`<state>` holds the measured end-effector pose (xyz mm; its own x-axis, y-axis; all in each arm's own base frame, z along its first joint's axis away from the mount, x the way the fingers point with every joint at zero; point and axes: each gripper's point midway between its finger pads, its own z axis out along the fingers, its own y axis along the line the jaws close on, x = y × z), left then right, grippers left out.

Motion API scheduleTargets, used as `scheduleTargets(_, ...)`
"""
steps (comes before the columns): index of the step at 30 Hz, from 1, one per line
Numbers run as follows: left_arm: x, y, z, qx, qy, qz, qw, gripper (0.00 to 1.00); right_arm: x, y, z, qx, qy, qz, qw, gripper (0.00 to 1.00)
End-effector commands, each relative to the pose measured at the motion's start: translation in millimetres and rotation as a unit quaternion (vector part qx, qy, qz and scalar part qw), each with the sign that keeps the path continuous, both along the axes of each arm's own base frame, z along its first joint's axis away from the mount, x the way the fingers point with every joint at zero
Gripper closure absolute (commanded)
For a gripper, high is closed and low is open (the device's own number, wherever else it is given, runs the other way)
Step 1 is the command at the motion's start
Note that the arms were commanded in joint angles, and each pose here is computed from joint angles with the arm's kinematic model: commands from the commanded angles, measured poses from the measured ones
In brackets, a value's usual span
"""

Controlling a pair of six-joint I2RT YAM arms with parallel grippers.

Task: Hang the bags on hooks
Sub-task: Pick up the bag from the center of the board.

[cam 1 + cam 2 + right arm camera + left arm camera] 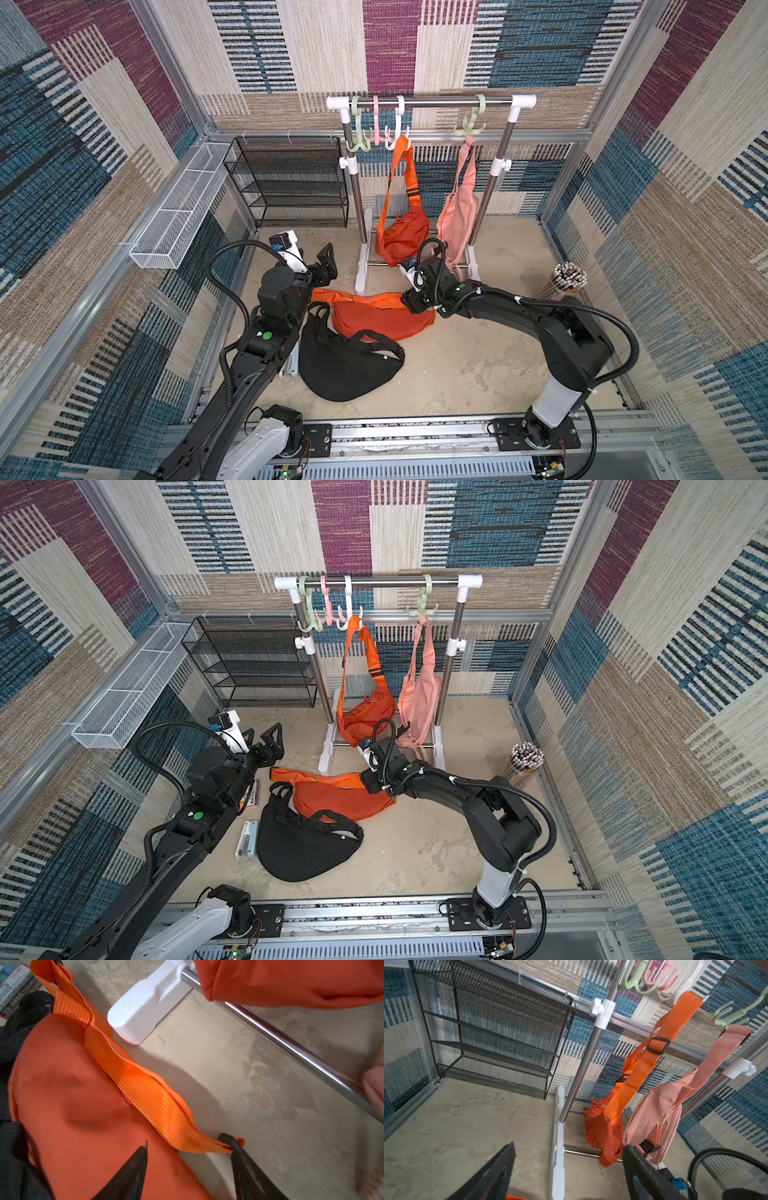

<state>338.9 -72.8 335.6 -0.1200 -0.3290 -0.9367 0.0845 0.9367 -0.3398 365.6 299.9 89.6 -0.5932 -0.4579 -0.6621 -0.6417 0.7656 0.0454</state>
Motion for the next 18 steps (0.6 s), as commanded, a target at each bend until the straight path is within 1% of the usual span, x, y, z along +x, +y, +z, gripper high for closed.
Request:
scheduleTargets(1, -2.9, 2.8, -6.7, -0.013, 0.009, -0.002, 1.000, 0.16, 7.5, 11.1, -10.2, -0.027, 0.000, 0.042, 0.999, 0.33)
scheduleTargets(5, -2.3, 4.8, -10.5, -0.016, 0.015, -0.006, 1.000, 0.16, 19.4, 25.7, -24.0, -0.042, 0.010, 0.068, 0.997, 0.33)
scheduleTargets(7, -2.1, 7.0, -8.8, -0.015, 0.013, -0.006, 1.000, 0.16, 23.6, 25.9, -33.6, -0.057, 0.012, 0.073, 0.996, 0.33)
scheduleTargets(10, -2.4, 10.4, -6.2, -0.011, 0.012, -0.007, 1.000, 0.15, 25.1, 24.2, -47.1, -0.080, 0.016, 0.086, 0.993, 0.32)
scheduleTargets(13, -1.9, 12.4, -4.9, -0.015, 0.011, -0.010, 1.000, 0.15, 21.5, 25.2, -55.6, -0.086, 0.024, 0.105, 0.990, 0.33)
scheduleTargets(14, -1.6, 12.3, -4.9, -0.017, 0.011, -0.012, 1.000, 0.15, 21.4, 25.7, -56.9, -0.086, 0.025, 0.106, 0.990, 0.38)
scheduleTargets(15, -1.0, 12.2, -4.2, -0.018, 0.010, -0.015, 1.000, 0.15, 20.1, 26.8, -58.5, -0.084, 0.029, 0.109, 0.990, 0.45)
scheduleTargets(16, -0.6, 11.9, -3.9, -0.019, 0.009, -0.017, 1.000, 0.15, 20.2, 27.9, -60.2, -0.083, 0.031, 0.110, 0.990, 0.55)
scheduleTargets(17, 0.6, 11.6, -5.2, -0.018, 0.010, -0.019, 1.000, 0.15, 21.5, 28.7, -60.7, -0.083, 0.031, 0.108, 0.990, 0.67)
scheduleTargets(18, 1.0, 10.8, -5.9, -0.016, 0.011, -0.022, 1.000, 0.15, 21.8, 28.7, -61.6, -0.083, 0.032, 0.107, 0.990, 0.75)
